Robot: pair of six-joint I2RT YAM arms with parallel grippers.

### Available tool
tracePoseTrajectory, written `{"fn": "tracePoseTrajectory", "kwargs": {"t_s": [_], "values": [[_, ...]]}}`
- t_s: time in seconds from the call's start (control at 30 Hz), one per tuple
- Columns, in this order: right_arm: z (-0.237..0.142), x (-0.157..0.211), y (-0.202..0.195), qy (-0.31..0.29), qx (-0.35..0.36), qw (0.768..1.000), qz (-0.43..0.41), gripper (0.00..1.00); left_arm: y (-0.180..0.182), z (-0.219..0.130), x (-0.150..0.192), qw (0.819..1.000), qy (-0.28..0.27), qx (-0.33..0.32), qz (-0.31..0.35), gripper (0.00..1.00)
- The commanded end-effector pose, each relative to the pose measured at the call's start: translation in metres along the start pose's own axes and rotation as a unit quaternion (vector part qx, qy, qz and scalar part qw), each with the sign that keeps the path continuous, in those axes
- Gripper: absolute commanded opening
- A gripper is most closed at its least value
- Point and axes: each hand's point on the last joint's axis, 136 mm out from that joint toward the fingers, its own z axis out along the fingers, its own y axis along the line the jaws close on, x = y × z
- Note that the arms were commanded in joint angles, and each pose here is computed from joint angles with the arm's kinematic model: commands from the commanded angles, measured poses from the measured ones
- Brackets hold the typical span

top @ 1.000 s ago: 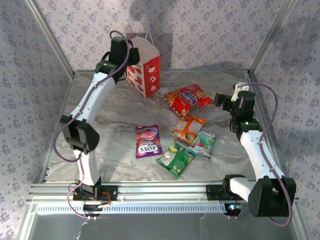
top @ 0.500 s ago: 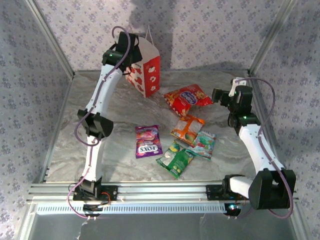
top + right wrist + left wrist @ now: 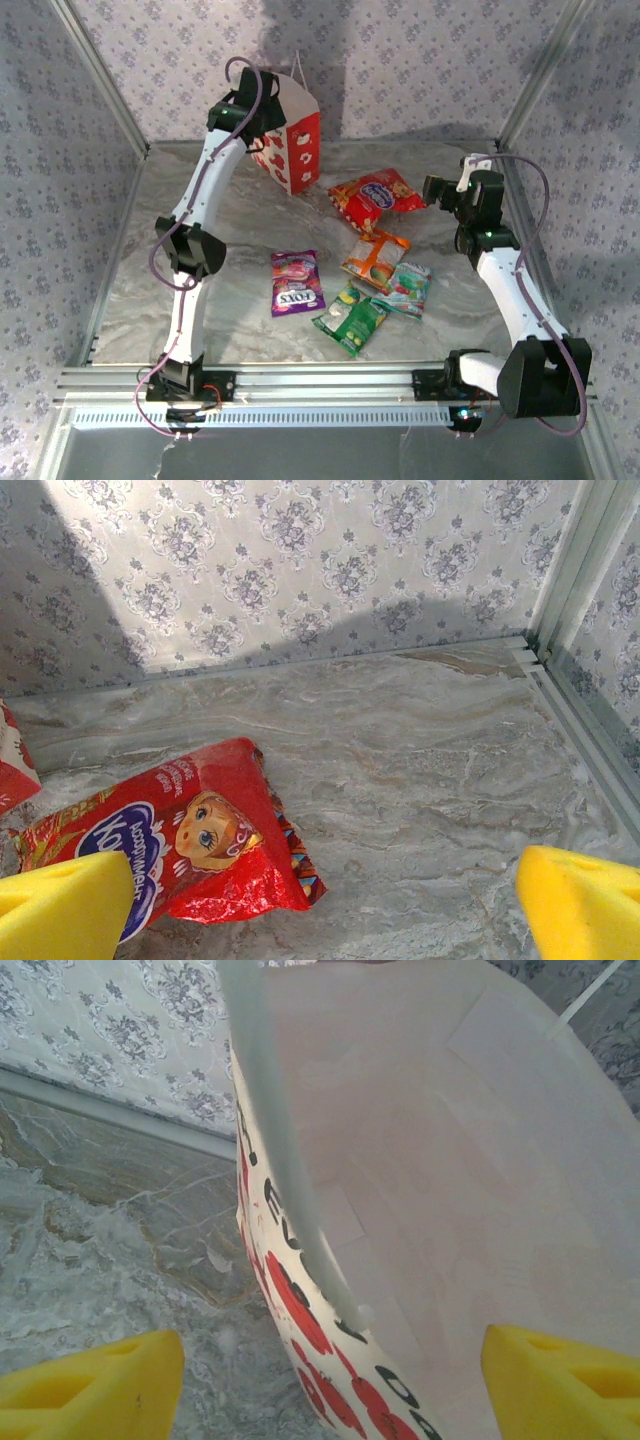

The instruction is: Place the snacks into the paper bag

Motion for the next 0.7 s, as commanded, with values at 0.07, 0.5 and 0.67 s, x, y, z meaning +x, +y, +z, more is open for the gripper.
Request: {"fn": "tracePoseTrajectory", "kwargs": {"t_s": [0.07,0.5,0.67], "values": [[-0.001,-0.012,0.001,-0.021,0.005,1.0,-0.01,1.0,-0.004,0.009,-0.017,0.999,-0.035,0.005,-0.037,0.75],[0.005,-0.01,0.003,-0.015,0.0,1.0,-0.012,1.0,0.011,0.028,-0.012,0.997,-0.035,-0.022,-0.07,0.58],[0.006,-0.009,0.002,-0.013,0.001,1.0,-0.013,1.0,0.015,0.033,-0.01,0.996,-0.029,-0.025,-0.078,0.54]]}}
